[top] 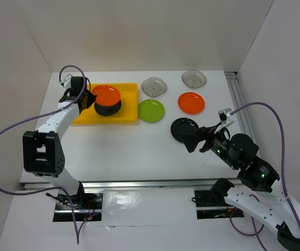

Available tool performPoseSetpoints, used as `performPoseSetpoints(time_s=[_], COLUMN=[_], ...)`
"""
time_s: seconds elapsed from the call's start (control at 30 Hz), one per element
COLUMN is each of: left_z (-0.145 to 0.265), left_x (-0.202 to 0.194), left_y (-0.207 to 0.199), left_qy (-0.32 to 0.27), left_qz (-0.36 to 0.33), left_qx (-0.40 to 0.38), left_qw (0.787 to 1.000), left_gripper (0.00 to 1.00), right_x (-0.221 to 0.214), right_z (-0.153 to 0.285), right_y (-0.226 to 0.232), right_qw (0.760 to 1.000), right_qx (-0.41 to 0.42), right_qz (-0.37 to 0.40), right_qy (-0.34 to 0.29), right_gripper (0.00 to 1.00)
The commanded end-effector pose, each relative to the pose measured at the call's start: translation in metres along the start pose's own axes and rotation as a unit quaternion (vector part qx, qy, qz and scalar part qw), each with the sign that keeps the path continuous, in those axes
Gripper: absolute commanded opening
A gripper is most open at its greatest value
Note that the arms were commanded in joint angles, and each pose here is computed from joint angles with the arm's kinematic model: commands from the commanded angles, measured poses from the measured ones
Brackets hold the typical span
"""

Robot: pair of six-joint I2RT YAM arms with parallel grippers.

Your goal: Place the plates into the plastic bin on the countertop

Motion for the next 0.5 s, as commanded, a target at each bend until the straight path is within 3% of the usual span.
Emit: performPoseSetpoints(time_s=[0.0,0.23,0.3,0.33,0.37,0.47], left_z=[-0.023,-0.055,-0.057,-0.056,-0.055,-0.047], left_x=[0.011,0.008,0.011,0.009,0.011,0.011], left_y=[-0.005,0.009,0.002,0.003,0.000,-0.002], left_qy=[0.001,0.045,0.048,0.055,0.056,0.057], left_qz=[-0.003,-0.021,-0.033,-0.033,-0.039,-0.038], left_qx=[-0.027,-0.018,-0.039,-0.039,-0.047,-0.066], left_qw=[1.000,0.999,0.998,0.997,0.997,0.995], left_gripper=[0.00,0.01,0.15,0.34,0.43,0.64], right_x=[0.010,0.011,0.010,0.013,0.013,0.013], right_z=[-0.005,-0.006,-0.009,-0.007,-0.007,-0.012], right_y=[0.006,0.008,0.008,0.009,0.009,0.011], right_qw=[0.999,1.000,1.000,1.000,1.000,1.000], right_qx=[0.017,0.025,0.022,0.024,0.024,0.027], right_qz=[-0.005,0.002,0.003,0.002,0.002,0.002], right_qy=[-0.031,-0.019,-0.014,-0.018,-0.018,-0.014], right_gripper=[1.00,1.00,1.00,1.00,1.00,1.00])
Point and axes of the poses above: each gripper's point midway between its finger pads, its own z axis back along the fingers, its own y axis along the line the jaws close on, x = y × z, the point moved 9 cm from there along z, back along the fingers, and after that the axes turned 3 degrees about z, right-handed, at the moved point
